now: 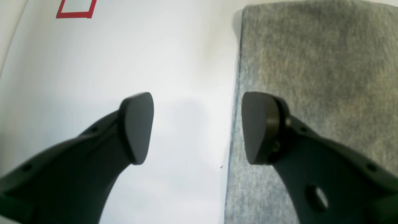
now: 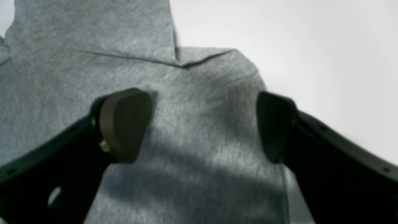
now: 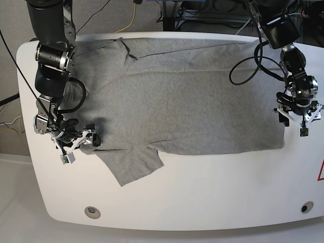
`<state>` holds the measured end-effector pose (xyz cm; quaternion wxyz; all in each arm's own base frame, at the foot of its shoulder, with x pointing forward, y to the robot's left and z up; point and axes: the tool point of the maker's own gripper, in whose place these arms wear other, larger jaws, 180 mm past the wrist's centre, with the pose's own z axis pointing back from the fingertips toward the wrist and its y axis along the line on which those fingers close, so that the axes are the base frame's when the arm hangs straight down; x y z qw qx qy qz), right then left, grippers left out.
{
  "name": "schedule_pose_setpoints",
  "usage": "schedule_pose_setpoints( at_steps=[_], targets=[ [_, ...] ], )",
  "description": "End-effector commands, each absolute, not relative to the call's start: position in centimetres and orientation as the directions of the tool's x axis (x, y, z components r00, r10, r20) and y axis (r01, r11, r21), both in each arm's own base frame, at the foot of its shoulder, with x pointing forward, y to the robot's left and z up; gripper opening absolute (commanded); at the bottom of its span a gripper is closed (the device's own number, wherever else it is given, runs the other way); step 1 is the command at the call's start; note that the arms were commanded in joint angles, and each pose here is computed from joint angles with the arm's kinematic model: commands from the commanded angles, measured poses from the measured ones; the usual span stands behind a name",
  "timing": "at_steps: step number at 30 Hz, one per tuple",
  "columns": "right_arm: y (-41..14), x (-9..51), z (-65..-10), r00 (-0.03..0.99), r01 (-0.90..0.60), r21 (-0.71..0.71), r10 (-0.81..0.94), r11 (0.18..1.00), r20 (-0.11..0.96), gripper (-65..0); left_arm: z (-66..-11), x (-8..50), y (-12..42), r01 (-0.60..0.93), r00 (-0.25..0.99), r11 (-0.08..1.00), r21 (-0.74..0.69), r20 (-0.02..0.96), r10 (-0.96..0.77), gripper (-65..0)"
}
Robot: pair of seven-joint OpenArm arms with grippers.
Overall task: Fold the T-shirt properly
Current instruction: 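Lower the right gripper and close it on the hem corner by the sleeve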
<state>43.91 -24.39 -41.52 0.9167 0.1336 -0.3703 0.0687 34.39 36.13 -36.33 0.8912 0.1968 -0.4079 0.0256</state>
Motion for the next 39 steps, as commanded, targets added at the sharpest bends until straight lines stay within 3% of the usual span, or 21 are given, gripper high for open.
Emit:
schedule_pose_setpoints(
  at_steps=[1, 11, 27, 39],
  targets=[
    [-25.4, 44.6, -40.3, 0.704, -0.219, 0.175, 0.031, 0.96, 0.71, -10.8, -34.4, 35.3, 36.8, -0.226, 0.628, 0.911, 0.345, 0.767, -0.135, -22.8],
    [-24.7, 42.2, -42.9, 0.75, -0.198, 0.228, -0.002, 0.953, 0.661, -12.0, -34.4, 35.2, 36.9, -0.228, 0.627, 0.91, 0.345, 0.767, -0.134, -22.8],
    [-22.6, 39.3, -45.7, 0.777, -0.175, 0.309, -0.061, 0.935, 0.627, -46.4, -34.6, 35.2, 36.8, -0.227, 0.63, 0.912, 0.341, 0.766, -0.13, -22.8],
    [-21.2, 39.2, -45.4, 0.762, -0.21, 0.299, -0.036, 0.931, 0.647, -55.3, -35.1, 35.3, 35.9, -0.226, 0.628, 0.921, 0.318, 0.77, -0.112, -22.8]
  ],
)
